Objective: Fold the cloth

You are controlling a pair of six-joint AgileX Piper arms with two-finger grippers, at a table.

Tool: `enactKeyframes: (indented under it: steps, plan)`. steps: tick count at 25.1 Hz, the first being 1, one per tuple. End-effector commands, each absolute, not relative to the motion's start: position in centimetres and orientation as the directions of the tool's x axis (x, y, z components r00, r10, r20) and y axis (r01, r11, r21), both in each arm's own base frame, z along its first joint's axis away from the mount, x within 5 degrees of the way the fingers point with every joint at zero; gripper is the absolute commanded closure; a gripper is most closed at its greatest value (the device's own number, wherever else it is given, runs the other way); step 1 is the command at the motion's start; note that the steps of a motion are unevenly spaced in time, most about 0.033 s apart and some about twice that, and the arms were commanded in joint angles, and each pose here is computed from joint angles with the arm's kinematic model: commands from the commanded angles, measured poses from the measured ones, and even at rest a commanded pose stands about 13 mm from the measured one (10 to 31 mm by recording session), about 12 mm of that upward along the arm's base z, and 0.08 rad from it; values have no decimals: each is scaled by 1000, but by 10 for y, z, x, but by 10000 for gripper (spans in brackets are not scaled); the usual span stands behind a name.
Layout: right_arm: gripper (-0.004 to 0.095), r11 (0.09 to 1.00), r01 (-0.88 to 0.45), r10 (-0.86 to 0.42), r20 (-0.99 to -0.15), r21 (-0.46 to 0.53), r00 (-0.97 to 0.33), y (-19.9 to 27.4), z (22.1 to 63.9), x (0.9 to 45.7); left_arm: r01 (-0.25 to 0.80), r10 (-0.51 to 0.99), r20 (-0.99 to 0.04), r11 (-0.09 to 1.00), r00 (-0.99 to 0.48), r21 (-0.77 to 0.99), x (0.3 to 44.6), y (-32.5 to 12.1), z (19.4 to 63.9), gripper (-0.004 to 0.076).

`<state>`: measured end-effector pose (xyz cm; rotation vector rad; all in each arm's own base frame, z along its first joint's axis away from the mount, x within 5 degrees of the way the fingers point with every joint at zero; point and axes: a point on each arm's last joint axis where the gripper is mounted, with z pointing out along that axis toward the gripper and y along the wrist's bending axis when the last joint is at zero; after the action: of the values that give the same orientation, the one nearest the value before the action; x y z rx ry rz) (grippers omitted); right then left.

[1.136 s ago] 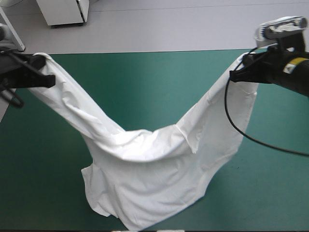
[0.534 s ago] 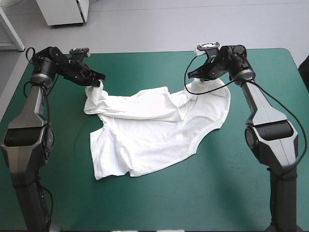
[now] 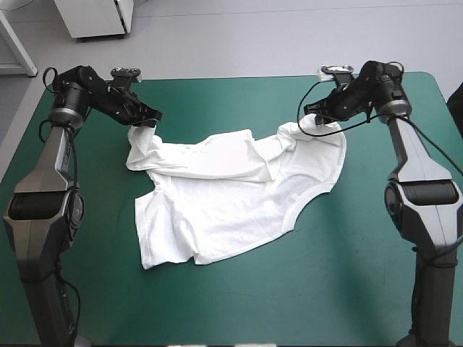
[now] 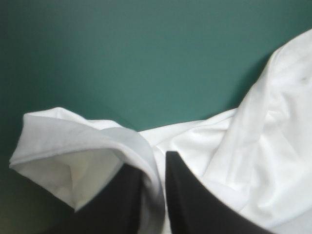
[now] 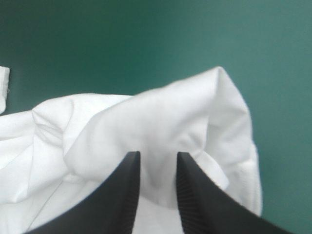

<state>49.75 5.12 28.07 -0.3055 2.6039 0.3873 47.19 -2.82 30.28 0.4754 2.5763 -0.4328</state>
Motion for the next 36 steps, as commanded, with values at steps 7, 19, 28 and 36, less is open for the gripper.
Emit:
enactKeyframes:
  steps: [7,19,28,36]
  plan:
    - [350,922,-273,4,-710,276,-704,-31,414,415,474,286,-649,871,-705,-131,381,-32,415,315]
    - [352,965,-205,-31,-709,161,-705,-23,430,280,427,317,-609,903,-727,-40,228,-30,414,315]
    - [353,971,-235,-156,-642,39,-750,2,400,244,520,441,-467,853,-767,-48,223,-56,356,315]
    - [354,927,-364,-347,-572,-90,-743,44,386,231,500,452,-415,866,-790,-7,250,-54,334,315]
